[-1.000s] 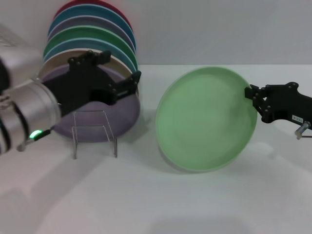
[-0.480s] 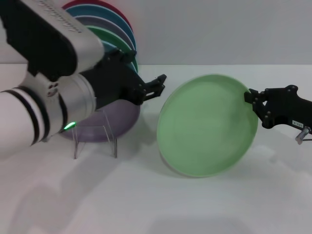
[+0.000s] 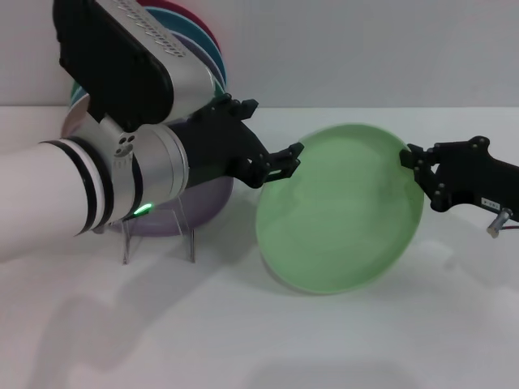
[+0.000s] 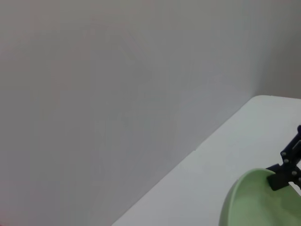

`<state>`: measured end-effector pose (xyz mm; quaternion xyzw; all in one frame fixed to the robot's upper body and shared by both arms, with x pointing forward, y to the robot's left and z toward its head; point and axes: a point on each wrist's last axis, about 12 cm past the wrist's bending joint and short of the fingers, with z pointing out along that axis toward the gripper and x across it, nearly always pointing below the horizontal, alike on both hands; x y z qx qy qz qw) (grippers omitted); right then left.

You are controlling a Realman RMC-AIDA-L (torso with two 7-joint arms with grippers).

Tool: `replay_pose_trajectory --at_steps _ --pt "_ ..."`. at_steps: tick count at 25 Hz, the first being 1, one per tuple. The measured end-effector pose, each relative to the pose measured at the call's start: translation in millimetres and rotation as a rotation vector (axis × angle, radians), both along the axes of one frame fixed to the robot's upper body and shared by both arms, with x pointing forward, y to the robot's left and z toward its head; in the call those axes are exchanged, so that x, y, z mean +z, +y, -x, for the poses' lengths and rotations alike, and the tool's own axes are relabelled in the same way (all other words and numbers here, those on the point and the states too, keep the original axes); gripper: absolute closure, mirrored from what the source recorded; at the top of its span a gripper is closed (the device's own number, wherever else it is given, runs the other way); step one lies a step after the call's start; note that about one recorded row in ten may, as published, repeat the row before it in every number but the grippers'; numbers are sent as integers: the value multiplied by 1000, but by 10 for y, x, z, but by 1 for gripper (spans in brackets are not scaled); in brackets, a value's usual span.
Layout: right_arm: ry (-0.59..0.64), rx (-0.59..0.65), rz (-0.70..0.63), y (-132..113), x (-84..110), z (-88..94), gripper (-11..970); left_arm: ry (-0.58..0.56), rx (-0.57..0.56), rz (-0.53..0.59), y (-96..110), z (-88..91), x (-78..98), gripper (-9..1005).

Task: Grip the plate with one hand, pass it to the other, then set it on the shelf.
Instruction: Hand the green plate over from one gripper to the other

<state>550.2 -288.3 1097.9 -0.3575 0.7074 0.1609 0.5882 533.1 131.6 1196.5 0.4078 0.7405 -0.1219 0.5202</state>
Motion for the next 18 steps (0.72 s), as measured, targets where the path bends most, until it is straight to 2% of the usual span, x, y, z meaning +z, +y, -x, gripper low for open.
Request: replay_pose_trajectory --at_steps 18 --pt "-31 60 -1 103 77 -37 941 51 -24 -47 -93 -126 -166 211"
